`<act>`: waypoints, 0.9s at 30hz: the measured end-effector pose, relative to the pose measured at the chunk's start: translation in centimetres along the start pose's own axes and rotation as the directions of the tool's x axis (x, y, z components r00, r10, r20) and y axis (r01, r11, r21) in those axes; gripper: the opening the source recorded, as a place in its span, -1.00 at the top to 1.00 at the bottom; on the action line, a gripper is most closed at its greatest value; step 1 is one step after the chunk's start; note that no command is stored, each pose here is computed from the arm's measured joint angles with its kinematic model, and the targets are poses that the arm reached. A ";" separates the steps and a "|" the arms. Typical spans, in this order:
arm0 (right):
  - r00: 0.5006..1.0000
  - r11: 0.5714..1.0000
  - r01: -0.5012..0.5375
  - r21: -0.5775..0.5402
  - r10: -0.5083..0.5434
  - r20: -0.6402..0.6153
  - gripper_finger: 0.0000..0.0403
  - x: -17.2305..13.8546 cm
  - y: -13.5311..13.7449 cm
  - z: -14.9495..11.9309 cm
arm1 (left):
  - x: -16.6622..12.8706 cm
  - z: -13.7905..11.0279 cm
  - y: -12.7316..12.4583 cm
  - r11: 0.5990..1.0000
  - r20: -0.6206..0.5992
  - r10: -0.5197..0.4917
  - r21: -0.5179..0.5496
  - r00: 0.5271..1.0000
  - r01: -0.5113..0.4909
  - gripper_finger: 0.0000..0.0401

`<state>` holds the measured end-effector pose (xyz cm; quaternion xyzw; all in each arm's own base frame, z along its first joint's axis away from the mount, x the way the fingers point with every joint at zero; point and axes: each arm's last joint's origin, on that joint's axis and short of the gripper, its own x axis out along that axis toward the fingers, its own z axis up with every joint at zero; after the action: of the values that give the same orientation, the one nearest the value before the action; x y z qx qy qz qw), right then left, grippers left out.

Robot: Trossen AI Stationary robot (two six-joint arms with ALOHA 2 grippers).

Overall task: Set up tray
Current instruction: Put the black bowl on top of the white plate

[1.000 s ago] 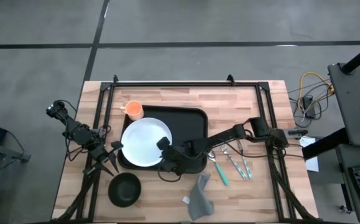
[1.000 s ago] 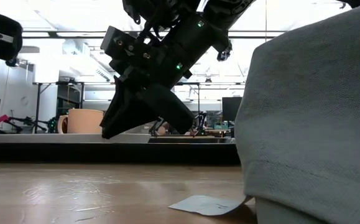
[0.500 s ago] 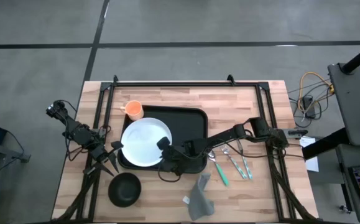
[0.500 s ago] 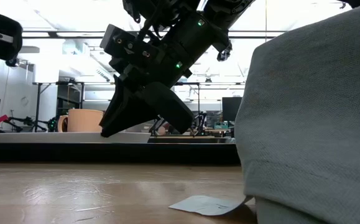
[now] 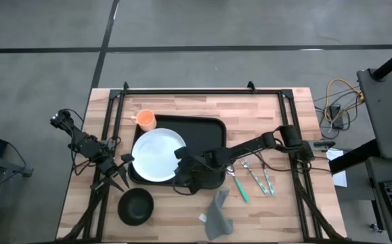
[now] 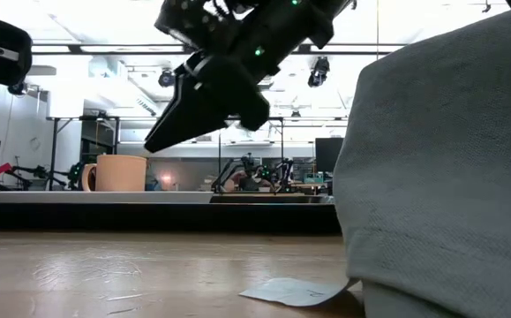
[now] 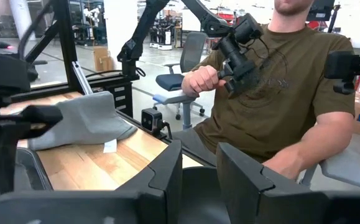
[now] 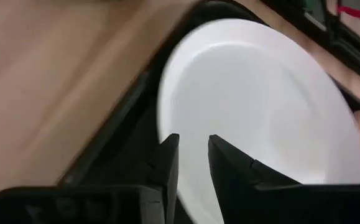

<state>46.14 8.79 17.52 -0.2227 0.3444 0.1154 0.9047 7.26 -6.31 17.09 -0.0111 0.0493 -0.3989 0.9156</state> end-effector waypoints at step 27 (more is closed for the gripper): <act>0.913 0.986 0.038 0.164 -0.100 0.394 0.63 -14.2 2.8 -10.3 | 0.2 -0.2 0.0 1.000 -0.024 0.002 -0.004 1.000 -0.002 0.60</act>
<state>28.78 5.45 19.34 -0.1365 0.1513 0.0999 0.9739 7.39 -6.41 16.88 -0.0080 0.0610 -0.3982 0.9152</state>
